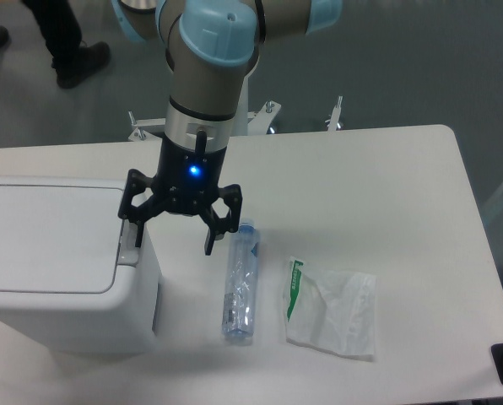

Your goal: Open the trash can

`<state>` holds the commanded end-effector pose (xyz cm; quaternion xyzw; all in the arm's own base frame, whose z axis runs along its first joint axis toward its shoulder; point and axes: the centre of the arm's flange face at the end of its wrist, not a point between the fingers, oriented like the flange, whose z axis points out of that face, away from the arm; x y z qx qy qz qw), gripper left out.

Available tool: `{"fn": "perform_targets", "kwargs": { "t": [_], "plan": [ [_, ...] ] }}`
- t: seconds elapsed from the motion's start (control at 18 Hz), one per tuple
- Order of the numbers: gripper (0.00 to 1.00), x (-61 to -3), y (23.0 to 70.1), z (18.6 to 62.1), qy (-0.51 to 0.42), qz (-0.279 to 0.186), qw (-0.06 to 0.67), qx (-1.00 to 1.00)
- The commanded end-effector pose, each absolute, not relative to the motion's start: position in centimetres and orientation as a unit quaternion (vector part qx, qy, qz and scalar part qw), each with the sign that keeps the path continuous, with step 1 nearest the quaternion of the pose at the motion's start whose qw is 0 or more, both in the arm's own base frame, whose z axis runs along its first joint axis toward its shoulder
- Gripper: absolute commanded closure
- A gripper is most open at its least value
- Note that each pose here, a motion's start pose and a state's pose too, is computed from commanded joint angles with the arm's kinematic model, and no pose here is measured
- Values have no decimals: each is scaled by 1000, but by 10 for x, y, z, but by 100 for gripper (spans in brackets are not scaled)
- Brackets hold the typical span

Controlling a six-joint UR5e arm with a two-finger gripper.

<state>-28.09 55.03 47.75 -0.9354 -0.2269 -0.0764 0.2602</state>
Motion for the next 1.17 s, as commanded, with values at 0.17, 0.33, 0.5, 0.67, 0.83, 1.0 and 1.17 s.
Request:
{"fn": "perform_targets", "kwargs": {
  "t": [0.17, 0.33, 0.5, 0.67, 0.83, 1.0, 1.17],
  "plan": [
    [0, -280, 553, 474, -226, -78, 258, -936],
    [0, -280, 553, 473, -226, -78, 257, -937],
    [0, -281, 554, 473, -226, -78, 257, -937],
    [0, -280, 554, 481, -225, -76, 262, -935],
    [0, -284, 553, 521, -212, -56, 292, -931],
    [0, -287, 546, 533, -173, -33, 302, -937],
    [0, -310, 531, 531, -149, 34, 273, -950]
  ]
}}
